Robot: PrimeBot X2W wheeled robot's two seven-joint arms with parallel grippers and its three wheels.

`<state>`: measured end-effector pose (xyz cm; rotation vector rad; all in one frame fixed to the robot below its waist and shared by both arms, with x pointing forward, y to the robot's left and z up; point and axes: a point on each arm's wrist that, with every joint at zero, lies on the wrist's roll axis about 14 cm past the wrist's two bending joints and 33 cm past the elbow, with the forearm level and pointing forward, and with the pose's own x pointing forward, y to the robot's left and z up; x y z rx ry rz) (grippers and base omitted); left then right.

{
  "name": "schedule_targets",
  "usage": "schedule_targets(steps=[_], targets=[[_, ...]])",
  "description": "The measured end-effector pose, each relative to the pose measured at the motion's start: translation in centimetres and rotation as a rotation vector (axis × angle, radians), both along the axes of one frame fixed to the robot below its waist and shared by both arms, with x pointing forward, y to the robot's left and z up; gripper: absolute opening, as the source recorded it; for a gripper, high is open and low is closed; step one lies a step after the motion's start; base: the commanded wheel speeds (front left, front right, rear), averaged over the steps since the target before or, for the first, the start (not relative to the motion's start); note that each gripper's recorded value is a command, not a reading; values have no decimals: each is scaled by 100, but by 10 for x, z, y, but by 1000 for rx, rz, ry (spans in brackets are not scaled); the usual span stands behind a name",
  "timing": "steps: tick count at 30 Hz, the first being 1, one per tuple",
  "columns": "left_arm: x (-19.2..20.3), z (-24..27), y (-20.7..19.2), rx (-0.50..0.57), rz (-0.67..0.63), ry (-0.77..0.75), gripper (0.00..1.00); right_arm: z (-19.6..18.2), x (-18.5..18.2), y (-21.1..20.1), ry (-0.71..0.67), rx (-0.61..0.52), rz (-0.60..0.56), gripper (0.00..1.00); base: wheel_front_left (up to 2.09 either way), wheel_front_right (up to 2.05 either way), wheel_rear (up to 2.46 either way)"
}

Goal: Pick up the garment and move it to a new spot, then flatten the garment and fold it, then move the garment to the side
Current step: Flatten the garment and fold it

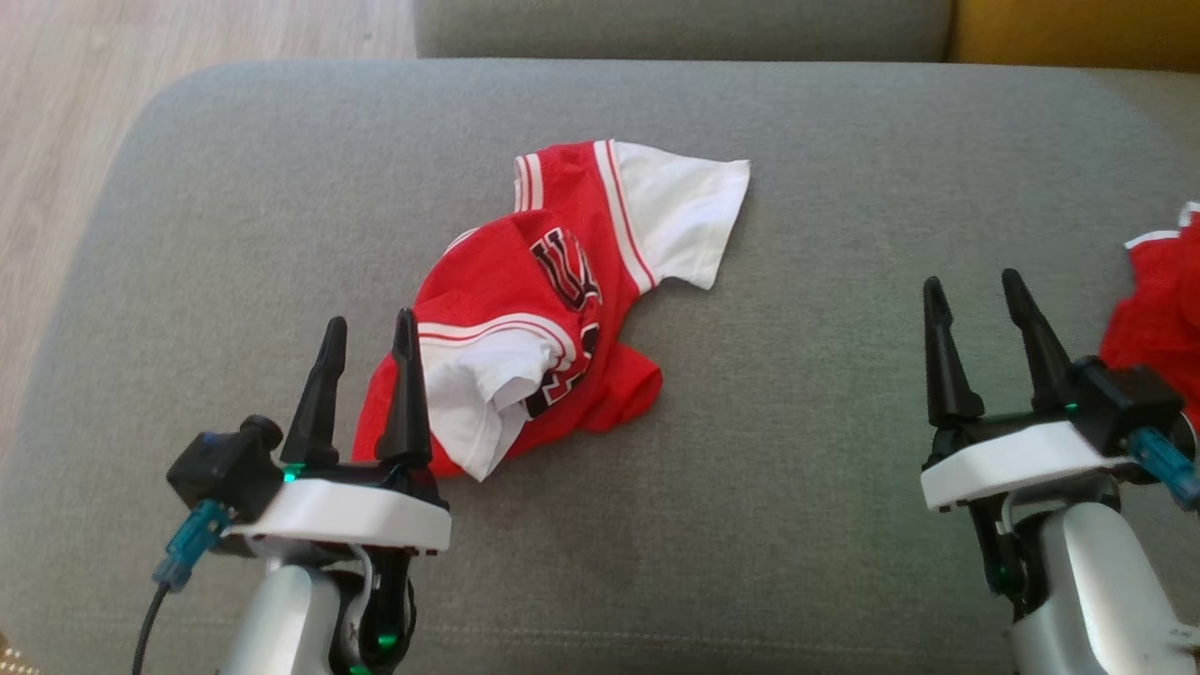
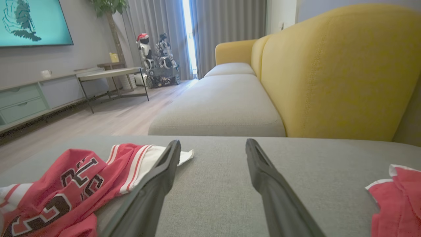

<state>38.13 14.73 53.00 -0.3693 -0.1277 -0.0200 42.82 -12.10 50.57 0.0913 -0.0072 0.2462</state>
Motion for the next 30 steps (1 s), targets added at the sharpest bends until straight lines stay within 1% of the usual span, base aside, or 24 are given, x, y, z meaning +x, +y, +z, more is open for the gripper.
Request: schedule_targets(steps=[5, 7, 14, 18, 21, 24, 27, 30], targets=[[1, -8, 4, 1, 12, 24, 100, -14, 6, 17, 66, -17, 50, 100, 0, 0, 0], [1, -12, 6, 3, 18, 38, 100, -20, 11, 27, 101, -7, 75, 100, 0, 0, 0], [13, -19, 13, 12, 36, 57, 100, -35, 50, 64, 198, 19, 172, 100, 0, 0, 0], [16, -27, 21, 10, 60, 83, 100, -58, 71, 79, 301, 56, 205, 100, 0, 0, 0], [13, -33, 30, 4, 96, 107, 100, -77, 84, 85, 378, 72, 205, 100, 0, 0, 0], [11, -41, 42, 11, 136, 134, 100, -98, 93, 95, 454, 68, 217, 100, 0, 0, 0], [9, -47, 48, 10, 156, 157, 100, -112, 101, 104, 488, 29, 246, 100, 0, 0, 0], [8, -51, 53, 10, 172, 171, 100, -125, 105, 113, 531, 13, 265, 100, 0, 0, 0]])
